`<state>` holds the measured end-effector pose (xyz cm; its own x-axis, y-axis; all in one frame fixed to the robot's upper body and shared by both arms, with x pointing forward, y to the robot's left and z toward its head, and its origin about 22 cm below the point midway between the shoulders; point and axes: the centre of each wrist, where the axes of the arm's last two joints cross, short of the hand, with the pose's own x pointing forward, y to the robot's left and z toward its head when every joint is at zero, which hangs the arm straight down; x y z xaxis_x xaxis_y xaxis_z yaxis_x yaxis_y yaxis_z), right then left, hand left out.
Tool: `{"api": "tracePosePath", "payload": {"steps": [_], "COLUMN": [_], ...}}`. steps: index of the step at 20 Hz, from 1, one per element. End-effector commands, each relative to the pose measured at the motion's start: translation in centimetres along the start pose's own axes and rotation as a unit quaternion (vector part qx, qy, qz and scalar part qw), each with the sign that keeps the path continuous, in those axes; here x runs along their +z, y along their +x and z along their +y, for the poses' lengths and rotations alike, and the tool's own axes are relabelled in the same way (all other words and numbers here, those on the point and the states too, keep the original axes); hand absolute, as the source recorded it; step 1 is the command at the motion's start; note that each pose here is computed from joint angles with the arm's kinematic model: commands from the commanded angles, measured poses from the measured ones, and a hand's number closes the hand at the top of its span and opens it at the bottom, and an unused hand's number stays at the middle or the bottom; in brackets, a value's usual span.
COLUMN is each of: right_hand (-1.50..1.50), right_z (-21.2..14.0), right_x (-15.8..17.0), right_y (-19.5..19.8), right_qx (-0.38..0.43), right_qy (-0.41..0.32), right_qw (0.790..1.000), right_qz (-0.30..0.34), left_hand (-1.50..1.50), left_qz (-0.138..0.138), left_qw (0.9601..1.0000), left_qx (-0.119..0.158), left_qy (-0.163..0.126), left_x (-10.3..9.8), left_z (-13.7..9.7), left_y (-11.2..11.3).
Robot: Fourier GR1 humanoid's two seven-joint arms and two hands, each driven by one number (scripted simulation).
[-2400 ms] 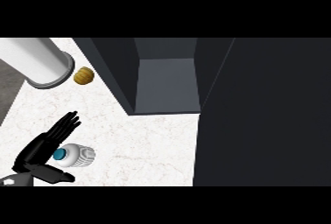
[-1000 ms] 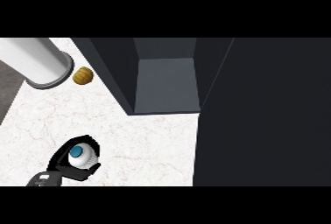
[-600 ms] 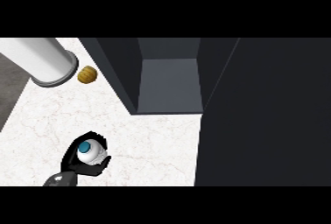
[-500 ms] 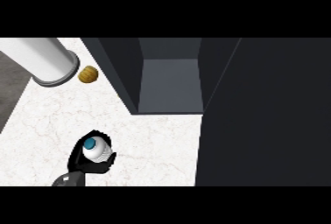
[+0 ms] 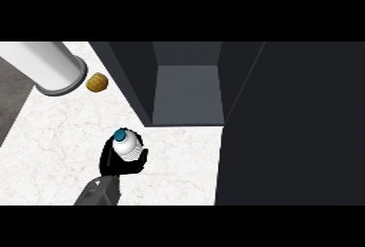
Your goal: Pick up the bottled water, place it into the cabinet and close the cabinet
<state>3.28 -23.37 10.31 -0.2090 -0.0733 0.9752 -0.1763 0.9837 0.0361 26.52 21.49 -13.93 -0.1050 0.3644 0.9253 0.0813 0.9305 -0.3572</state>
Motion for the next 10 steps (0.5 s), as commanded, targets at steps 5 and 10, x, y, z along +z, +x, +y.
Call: {"api": "tracePosePath", "payload": {"steps": [5, 10], "right_hand": [-1.50, -1.50], "right_z": [-0.4, 0.0], "right_x": [0.1, -0.1], "right_y": [0.8, 2.1], "right_qx": [-0.011, -0.013], "right_qy": [-0.001, -0.002], "right_qw": [1.000, 1.000], "right_qz": [-0.011, -0.026], "left_hand": [1.50, 1.50], "left_qz": [0.007, -0.032], "left_qw": [0.9995, 0.9968], "left_qx": [0.013, -0.064], "left_qy": [-0.026, -0.036], "left_x": [-4.2, -6.2], "left_z": [-7.2, -10.1], "left_y": [2.4, 4.6]}}
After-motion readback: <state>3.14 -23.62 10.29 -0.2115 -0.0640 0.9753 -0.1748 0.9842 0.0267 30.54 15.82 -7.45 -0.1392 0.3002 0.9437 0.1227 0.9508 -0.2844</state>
